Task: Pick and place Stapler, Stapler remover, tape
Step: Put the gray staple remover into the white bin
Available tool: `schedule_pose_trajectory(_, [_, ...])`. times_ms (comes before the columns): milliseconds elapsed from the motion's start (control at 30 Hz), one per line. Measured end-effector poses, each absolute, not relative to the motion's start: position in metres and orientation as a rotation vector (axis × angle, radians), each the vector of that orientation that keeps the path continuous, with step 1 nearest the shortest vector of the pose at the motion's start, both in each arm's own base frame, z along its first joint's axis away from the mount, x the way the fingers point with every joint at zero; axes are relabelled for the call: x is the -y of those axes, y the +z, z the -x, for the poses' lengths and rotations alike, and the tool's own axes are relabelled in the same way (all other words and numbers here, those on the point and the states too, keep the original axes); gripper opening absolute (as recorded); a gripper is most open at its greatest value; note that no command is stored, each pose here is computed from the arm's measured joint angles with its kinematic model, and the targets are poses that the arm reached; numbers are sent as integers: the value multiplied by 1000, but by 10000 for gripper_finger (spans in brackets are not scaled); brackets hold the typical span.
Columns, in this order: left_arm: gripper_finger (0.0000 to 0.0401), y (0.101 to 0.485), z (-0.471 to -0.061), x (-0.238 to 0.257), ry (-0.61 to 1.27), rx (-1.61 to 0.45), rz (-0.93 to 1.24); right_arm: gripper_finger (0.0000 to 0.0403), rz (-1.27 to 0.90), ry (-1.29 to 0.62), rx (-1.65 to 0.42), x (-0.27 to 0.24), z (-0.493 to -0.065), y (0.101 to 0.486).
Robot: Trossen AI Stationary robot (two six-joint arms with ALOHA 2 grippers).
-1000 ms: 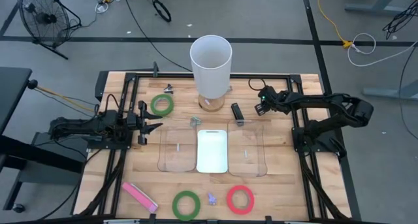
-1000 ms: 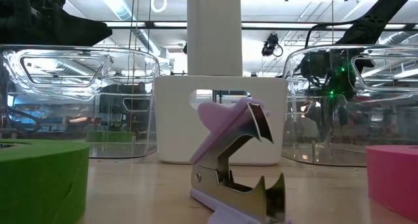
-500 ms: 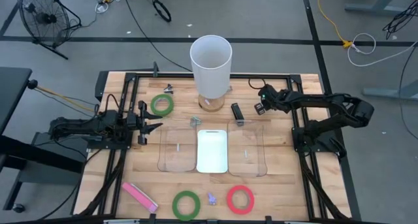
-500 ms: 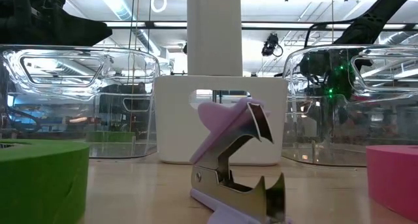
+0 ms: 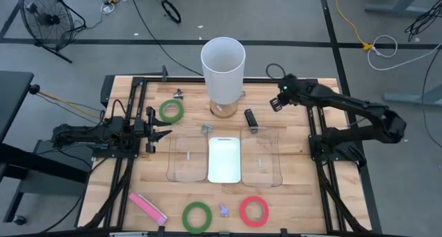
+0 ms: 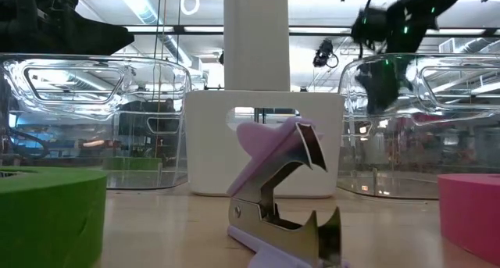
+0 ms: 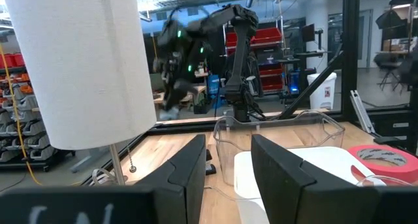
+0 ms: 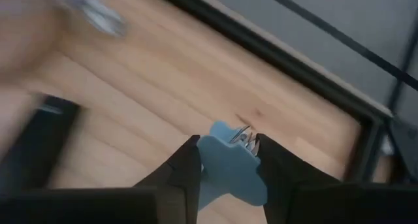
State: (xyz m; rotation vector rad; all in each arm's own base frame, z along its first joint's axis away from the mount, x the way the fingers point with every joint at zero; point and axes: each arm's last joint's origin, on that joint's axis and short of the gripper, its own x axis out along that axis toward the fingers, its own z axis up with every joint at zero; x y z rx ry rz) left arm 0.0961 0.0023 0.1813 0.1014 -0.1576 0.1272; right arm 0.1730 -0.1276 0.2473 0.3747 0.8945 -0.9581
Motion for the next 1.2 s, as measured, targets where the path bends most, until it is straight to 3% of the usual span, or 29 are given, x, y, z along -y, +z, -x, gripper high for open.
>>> schedule_pose_trajectory(233, [128, 181, -96, -2, 127, 157, -101, 110, -398, -632, -699, 94, -182, 296])
schedule_pose_trajectory(567, [128, 182, -96, -2, 128, 162, -101, 110, -347, -218, -504, 19, -218, 316])
schedule_pose_trajectory(900, [128, 182, -96, -2, 131, 165, -101, 110, -260, 37, -393, -60, -280, 292])
schedule_pose_trajectory(1200, [128, 182, -96, -2, 131, 165, -101, 110, -249, 71, -410, -79, -315, 253])
